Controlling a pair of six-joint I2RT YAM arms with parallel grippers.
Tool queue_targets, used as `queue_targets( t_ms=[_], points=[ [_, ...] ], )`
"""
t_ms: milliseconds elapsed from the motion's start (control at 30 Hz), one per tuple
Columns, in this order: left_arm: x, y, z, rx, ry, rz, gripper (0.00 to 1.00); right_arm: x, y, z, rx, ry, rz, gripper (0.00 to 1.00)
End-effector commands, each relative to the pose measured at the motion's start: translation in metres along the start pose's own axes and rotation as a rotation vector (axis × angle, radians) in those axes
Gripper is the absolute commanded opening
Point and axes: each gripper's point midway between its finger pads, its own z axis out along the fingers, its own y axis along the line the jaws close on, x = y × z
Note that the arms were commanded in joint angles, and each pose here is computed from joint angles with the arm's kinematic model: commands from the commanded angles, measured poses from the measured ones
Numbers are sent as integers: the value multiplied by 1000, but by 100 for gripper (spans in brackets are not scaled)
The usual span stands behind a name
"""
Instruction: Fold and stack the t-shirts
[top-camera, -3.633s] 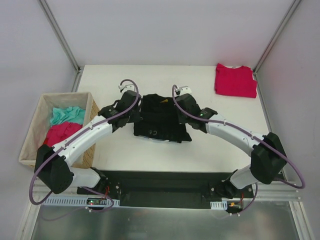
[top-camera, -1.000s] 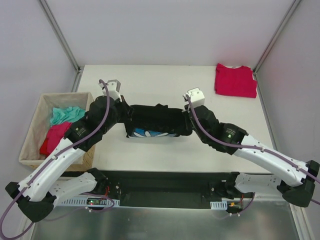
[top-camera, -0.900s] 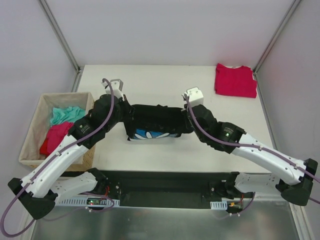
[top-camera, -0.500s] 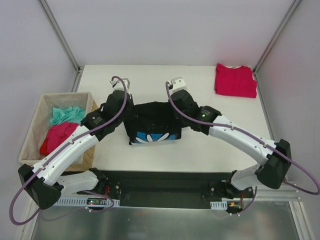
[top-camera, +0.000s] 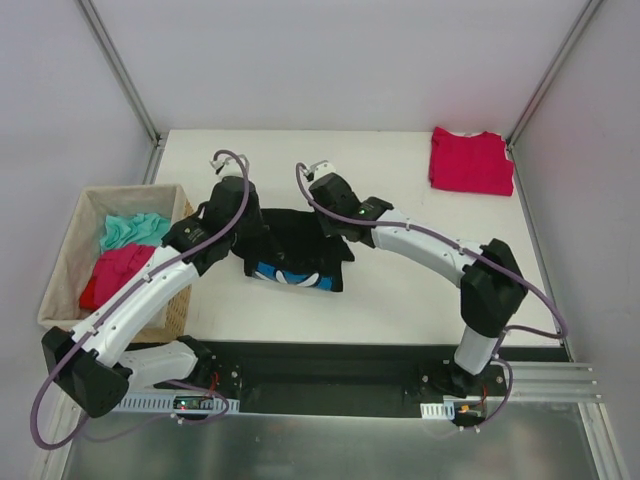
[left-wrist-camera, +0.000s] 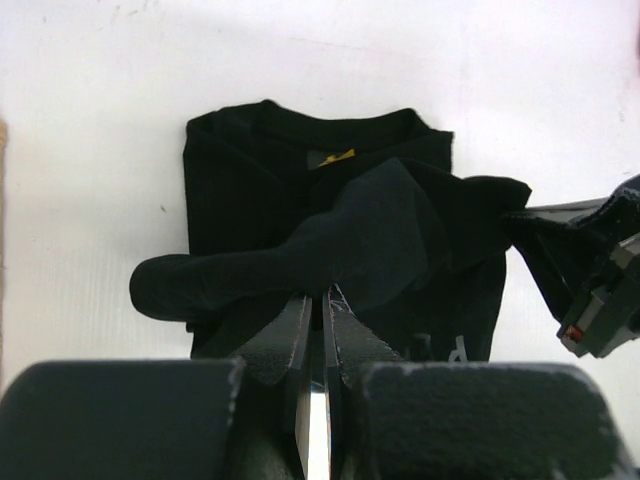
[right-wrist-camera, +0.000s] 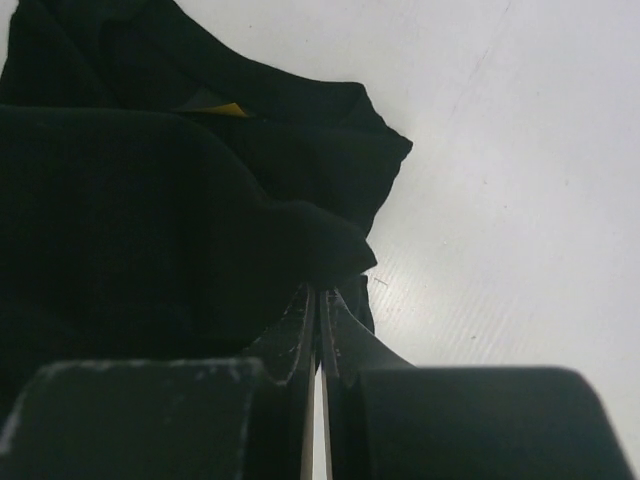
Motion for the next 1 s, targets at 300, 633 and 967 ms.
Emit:
queue_targets(
  t_ms=[300,633,967],
  points=[
    [50,31,121,-89,342,-145,0,-6,-30,59,1,56,168,1],
    [13,17,208,-36,382,-181,0,-16,-49,107,13,121,230,1],
    [-18,16,142,-48,285,-193,99,-41,-51,44,7,5,220,93]
  ],
)
